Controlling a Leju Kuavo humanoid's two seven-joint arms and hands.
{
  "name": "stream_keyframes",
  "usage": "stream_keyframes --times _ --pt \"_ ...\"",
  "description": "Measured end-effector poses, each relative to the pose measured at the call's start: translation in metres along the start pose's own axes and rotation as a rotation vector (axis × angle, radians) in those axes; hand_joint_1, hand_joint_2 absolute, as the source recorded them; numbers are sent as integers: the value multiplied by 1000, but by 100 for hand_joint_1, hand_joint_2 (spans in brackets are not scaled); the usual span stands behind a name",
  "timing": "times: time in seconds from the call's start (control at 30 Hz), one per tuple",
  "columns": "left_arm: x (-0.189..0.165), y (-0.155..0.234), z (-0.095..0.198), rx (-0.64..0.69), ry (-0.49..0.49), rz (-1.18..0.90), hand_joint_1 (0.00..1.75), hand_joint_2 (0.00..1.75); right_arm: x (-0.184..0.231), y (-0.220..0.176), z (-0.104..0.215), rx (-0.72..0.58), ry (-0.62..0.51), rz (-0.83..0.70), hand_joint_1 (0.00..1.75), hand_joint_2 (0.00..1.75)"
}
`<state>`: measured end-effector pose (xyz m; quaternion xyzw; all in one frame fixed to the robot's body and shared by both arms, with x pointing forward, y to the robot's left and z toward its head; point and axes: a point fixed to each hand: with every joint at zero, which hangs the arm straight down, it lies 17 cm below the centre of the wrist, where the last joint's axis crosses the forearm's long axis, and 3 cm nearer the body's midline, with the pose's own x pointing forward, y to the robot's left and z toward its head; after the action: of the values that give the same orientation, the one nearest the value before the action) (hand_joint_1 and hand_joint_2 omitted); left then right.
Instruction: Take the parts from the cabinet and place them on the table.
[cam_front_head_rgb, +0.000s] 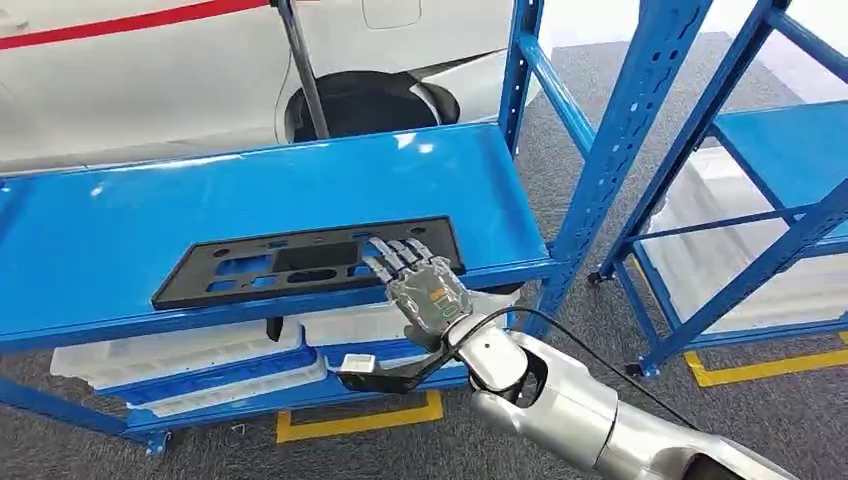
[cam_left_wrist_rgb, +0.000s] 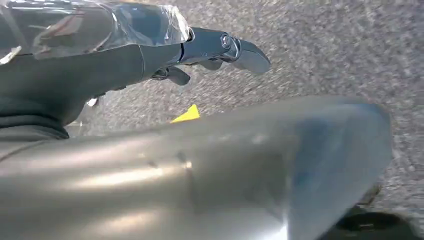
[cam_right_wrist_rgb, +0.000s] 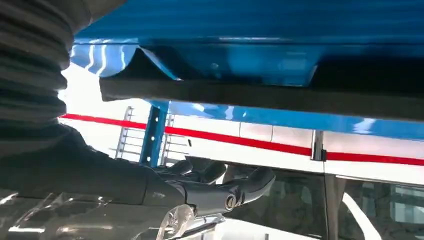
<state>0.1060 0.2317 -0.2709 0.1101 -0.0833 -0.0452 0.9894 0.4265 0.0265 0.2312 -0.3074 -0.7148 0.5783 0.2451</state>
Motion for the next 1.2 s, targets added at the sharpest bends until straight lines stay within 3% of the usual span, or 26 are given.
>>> stream_keyframes --times 1.2 --pt "1 -3 1 -4 -5 7 0 0 23 10 2 32 -62 4 0 175"
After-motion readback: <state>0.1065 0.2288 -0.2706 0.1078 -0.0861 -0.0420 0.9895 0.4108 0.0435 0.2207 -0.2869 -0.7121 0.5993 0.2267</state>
